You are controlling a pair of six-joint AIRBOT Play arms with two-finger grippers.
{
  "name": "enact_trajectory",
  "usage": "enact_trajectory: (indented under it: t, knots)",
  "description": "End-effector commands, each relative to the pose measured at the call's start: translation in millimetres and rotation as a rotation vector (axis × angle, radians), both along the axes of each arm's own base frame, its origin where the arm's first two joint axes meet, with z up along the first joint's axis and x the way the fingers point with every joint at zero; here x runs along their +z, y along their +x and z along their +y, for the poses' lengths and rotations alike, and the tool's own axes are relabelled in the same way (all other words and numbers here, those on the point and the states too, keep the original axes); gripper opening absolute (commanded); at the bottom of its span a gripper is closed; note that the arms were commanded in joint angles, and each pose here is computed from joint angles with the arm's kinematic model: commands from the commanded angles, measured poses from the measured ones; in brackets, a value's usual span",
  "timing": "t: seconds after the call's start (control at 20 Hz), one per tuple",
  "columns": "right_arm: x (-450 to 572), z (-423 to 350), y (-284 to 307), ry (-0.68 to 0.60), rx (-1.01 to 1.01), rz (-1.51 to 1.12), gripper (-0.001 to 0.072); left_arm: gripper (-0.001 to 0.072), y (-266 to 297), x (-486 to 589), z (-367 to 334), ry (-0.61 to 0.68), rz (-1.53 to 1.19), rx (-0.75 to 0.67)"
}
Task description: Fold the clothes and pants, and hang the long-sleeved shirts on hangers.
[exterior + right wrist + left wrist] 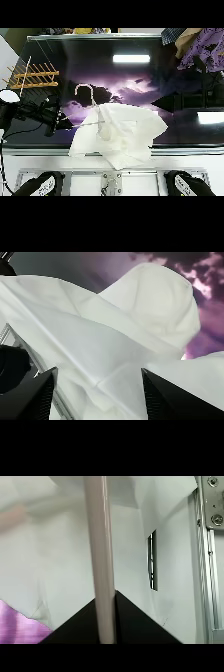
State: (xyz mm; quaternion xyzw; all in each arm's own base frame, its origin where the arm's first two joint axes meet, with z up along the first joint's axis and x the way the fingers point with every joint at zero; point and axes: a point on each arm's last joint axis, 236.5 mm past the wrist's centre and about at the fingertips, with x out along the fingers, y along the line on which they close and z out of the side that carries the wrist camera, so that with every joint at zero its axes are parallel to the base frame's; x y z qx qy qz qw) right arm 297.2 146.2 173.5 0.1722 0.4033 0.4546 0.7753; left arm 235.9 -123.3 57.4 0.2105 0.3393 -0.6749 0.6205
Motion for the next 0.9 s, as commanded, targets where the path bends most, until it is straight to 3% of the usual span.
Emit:
enact_trajectory:
  t: [0.0,0.4,0.85]
  knots:
    - [-2,4,-6,0.023,0.062,-0.039,0.0596,0.0025,-3,1,0,-0.002,0.020,-0.002]
    - [-37,12,-39,0.056,0.189,0.014,0.0596,0.0025,-6,1,0,-0.001,0.042,0.006]
    - [-46,14,-38,0.069,0.194,-0.005,0.0560,0.0025,-5,1,0,0.003,0.056,0.023]
